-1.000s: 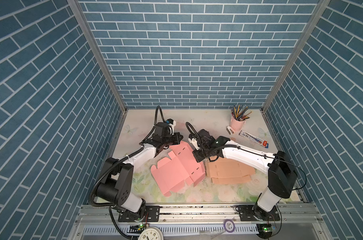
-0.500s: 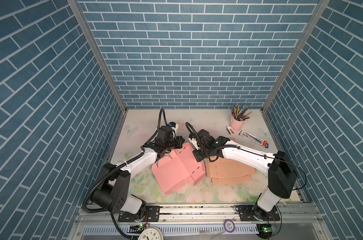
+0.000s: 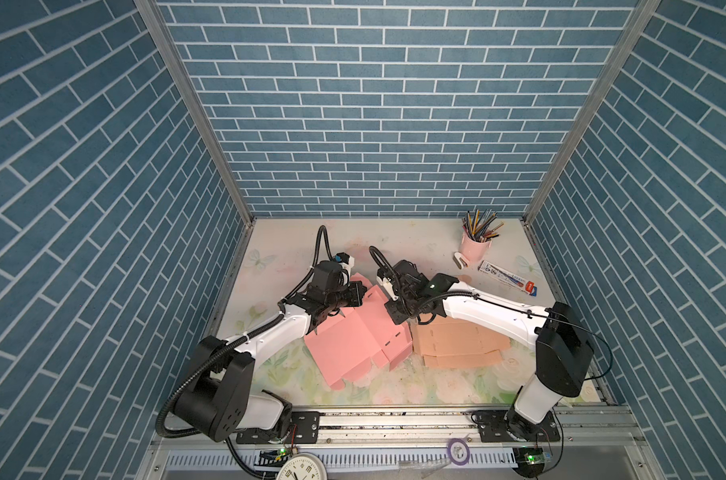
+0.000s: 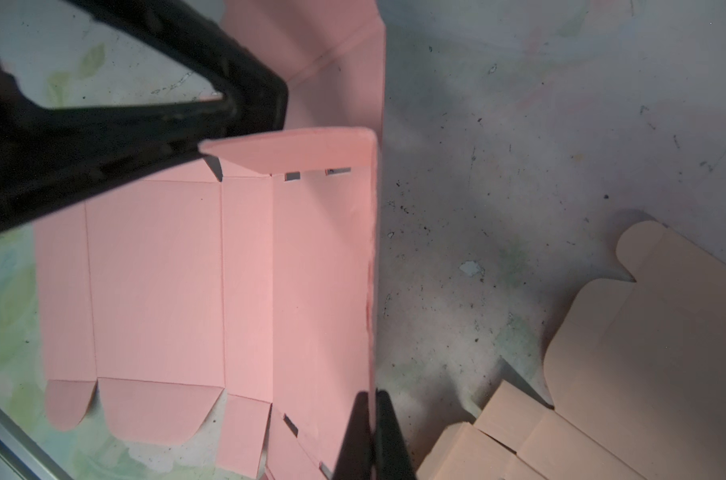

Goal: Fold the paper box

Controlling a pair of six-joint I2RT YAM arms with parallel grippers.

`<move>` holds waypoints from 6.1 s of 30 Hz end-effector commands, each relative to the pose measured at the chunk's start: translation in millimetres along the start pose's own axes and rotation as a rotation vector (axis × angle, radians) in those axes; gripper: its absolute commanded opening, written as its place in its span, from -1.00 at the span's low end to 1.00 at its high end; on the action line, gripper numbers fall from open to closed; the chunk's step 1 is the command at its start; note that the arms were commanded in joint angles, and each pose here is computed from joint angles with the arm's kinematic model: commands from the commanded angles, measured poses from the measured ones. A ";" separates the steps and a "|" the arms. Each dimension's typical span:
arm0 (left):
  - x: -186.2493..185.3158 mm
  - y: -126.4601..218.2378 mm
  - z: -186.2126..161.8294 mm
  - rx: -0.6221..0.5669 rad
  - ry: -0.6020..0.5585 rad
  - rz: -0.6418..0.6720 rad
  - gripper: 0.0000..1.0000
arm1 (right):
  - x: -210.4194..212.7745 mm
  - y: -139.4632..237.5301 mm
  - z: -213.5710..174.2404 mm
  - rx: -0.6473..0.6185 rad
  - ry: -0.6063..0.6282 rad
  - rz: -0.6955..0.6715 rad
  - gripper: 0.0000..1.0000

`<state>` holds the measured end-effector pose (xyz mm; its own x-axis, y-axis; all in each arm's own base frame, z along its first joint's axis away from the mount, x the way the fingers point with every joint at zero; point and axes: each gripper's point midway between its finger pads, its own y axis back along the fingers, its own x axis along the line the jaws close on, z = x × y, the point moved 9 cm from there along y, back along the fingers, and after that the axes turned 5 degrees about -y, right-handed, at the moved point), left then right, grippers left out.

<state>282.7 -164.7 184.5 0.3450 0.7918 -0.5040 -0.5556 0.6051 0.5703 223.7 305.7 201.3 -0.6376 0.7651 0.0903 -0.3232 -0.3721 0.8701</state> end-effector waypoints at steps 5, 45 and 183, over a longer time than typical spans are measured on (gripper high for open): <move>24.5 14.0 3.2 -0.027 0.033 0.059 -1.00 | 2.2 0.9 -5.6 0.027 0.091 -0.049 -1.00; 50.3 1.4 -41.2 0.092 0.090 0.077 -0.15 | 1.0 -2.6 -2.9 0.021 0.124 -0.086 -1.00; 32.8 60.8 -114.1 -0.211 -0.082 0.045 0.05 | 82.1 -31.3 -74.3 -0.317 1.163 -0.668 -1.00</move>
<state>168.5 -108.6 119.5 0.3283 0.8252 -0.4596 -0.6795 0.5443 0.4920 137.3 346.1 153.1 -0.4371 0.0839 -0.8955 -0.8632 -0.3189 0.3914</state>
